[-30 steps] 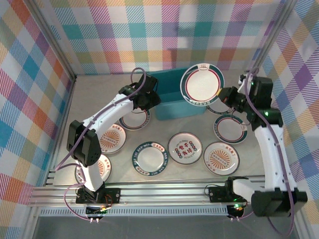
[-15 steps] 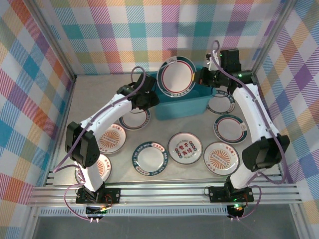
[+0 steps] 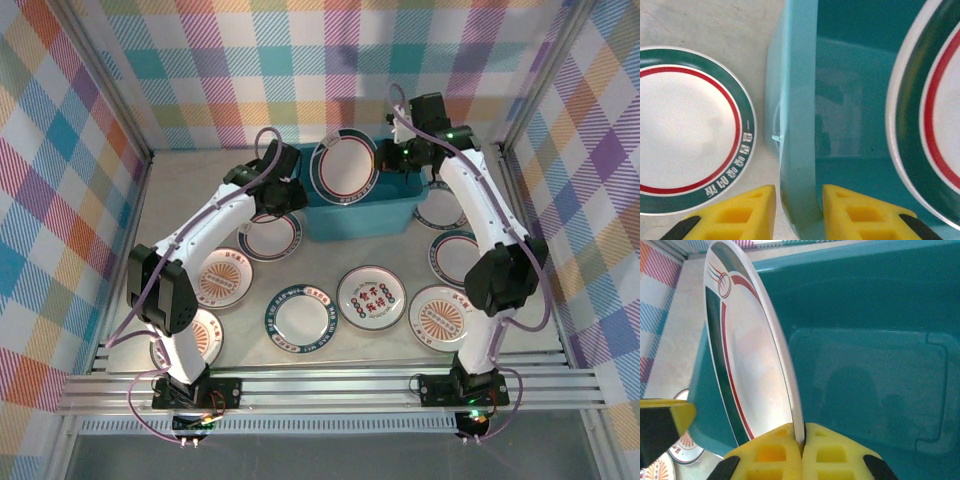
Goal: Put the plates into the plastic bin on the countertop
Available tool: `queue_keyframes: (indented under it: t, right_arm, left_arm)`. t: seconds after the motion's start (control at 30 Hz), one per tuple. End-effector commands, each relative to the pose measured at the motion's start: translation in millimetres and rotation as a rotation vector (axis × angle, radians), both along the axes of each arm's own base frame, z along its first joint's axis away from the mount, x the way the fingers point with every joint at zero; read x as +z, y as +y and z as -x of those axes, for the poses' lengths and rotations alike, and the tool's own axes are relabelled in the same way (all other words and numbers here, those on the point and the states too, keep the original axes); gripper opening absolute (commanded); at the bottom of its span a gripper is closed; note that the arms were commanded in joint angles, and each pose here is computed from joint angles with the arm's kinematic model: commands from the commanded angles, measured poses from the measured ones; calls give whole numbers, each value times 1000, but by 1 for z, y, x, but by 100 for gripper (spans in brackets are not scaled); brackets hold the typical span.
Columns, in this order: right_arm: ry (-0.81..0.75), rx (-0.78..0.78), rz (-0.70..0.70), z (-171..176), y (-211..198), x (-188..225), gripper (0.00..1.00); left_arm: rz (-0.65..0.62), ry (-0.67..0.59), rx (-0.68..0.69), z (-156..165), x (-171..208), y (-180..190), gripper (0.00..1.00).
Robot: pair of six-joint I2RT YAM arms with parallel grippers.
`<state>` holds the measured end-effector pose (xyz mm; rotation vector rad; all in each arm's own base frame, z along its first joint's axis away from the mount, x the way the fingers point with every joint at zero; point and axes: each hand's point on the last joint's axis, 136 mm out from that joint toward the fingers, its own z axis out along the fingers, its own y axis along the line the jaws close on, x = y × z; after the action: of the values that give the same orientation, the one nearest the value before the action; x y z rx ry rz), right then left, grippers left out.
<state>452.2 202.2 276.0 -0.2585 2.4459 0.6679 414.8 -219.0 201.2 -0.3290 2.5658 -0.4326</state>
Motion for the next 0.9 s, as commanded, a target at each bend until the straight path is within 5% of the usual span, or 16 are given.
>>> queue_keyframes:
  t: [0.0,0.1,0.43,0.87]
  right_arm:
    - [-18,62,41,5,13,0,0]
    - [29,75,21,9,24,-11,0]
    - [166,57,-12,6,43,-39,0]
    - [268,78,-15,-7,57,-88,0]
  left_arm:
    - [-8,-26,-25,1,21,8,30]
    - [-3,-38,-35,1,27,8,32]
    - [26,-169,-54,5,70,13,67]
    - [-38,-202,-23,16,77,42,78]
